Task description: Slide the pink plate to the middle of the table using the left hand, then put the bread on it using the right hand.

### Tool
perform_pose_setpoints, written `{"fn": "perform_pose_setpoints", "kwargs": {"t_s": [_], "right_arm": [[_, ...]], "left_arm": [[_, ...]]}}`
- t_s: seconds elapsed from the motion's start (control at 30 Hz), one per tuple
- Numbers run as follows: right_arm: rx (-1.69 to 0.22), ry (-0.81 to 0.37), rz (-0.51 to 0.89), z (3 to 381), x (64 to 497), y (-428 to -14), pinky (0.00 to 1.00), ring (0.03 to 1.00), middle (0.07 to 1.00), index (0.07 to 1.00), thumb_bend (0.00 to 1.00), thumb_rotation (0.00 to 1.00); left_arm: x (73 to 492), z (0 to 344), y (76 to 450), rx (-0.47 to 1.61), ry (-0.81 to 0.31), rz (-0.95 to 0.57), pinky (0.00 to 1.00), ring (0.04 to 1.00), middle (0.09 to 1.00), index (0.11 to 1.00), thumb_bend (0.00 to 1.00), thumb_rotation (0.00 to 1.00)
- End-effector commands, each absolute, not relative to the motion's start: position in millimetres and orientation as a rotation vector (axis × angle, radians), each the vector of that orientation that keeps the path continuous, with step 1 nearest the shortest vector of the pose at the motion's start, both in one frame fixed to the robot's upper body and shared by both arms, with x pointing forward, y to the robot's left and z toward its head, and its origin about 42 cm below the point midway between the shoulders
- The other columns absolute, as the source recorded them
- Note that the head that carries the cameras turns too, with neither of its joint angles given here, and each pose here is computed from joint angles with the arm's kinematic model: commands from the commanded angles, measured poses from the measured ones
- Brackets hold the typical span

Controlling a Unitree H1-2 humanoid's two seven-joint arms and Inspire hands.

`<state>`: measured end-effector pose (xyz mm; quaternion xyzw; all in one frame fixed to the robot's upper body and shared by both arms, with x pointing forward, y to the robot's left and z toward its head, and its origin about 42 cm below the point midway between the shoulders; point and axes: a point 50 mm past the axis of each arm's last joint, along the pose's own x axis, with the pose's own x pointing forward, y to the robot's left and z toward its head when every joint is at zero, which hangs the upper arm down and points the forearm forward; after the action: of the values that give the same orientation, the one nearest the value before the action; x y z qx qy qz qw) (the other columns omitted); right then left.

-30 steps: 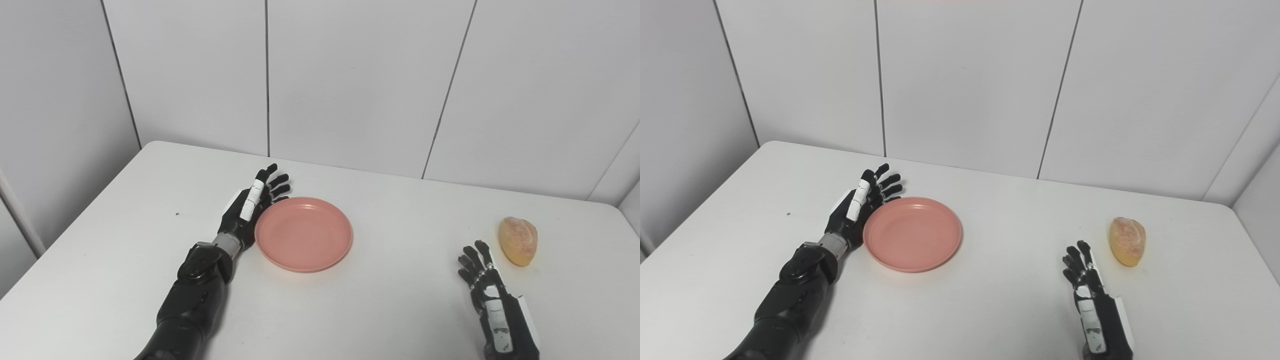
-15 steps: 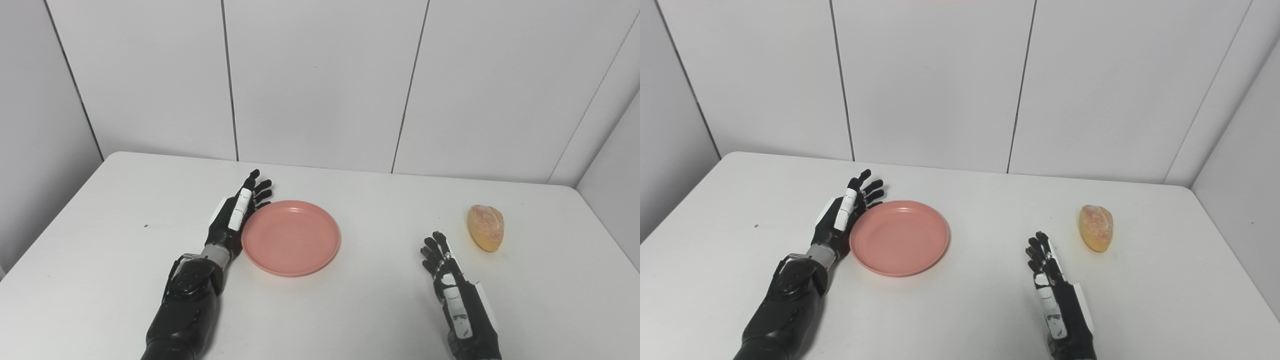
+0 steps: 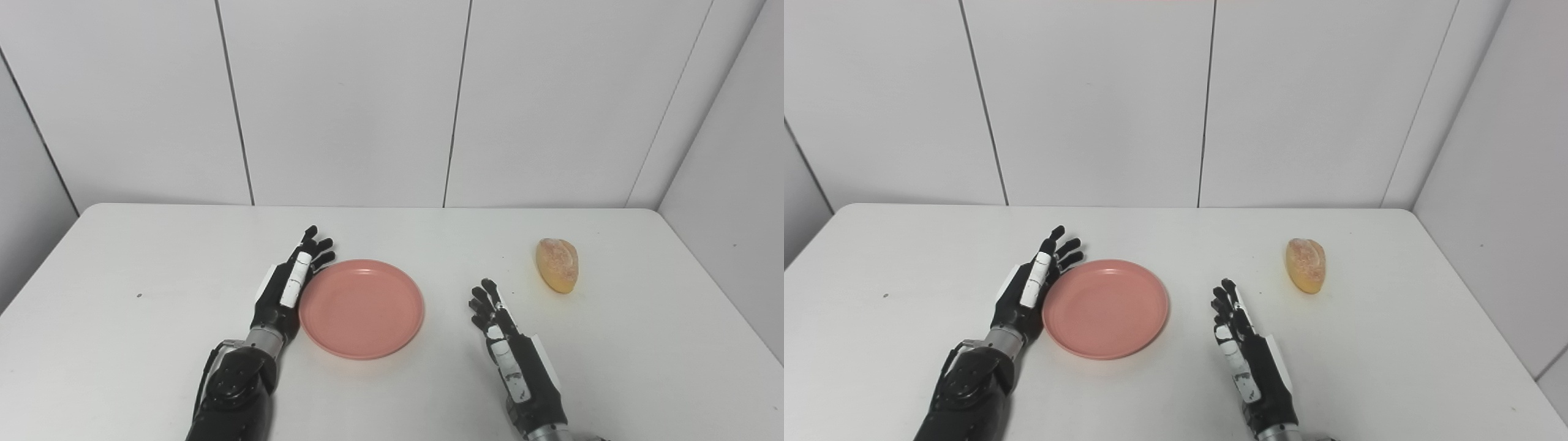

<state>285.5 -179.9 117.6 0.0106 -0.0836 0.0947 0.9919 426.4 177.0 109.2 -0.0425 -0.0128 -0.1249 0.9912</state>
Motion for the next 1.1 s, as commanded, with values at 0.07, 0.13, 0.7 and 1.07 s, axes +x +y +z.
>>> {"fn": "perform_pose_setpoints", "kwargs": {"t_s": [0.07, 0.13, 0.7, 1.07], "right_arm": [[0.03, -0.152, 0.187, 113.1, 282.4, -170.8, 0.96, 0.961, 0.963, 0.991, 0.72, 0.94], [0.029, -0.153, 0.187, 113.8, 282.2, -169.2, 0.96, 0.96, 0.962, 0.991, 0.73, 0.94], [-0.023, -0.177, 0.18, 111.7, 280.5, -166.3, 0.95, 0.958, 0.966, 0.997, 0.74, 0.97], [-0.383, -0.216, -0.008, 157.5, 284.6, -178.1, 0.84, 0.88, 0.89, 0.924, 0.81, 0.7]], "left_arm": [[417.9, 98.4, 167.1, -0.084, 0.01, -0.287, 0.85, 0.896, 0.918, 0.969, 0.8, 0.92], [416.8, 96.9, 165.8, -0.081, 0.018, -0.293, 0.85, 0.895, 0.918, 0.967, 0.82, 0.92], [413.0, 72.6, 164.9, -0.095, 0.03, -0.275, 0.84, 0.862, 0.893, 0.964, 0.78, 0.89], [417.9, 51.9, 172.0, -0.172, 0.072, -0.23, 0.87, 0.881, 0.908, 0.978, 0.83, 0.86]]}}
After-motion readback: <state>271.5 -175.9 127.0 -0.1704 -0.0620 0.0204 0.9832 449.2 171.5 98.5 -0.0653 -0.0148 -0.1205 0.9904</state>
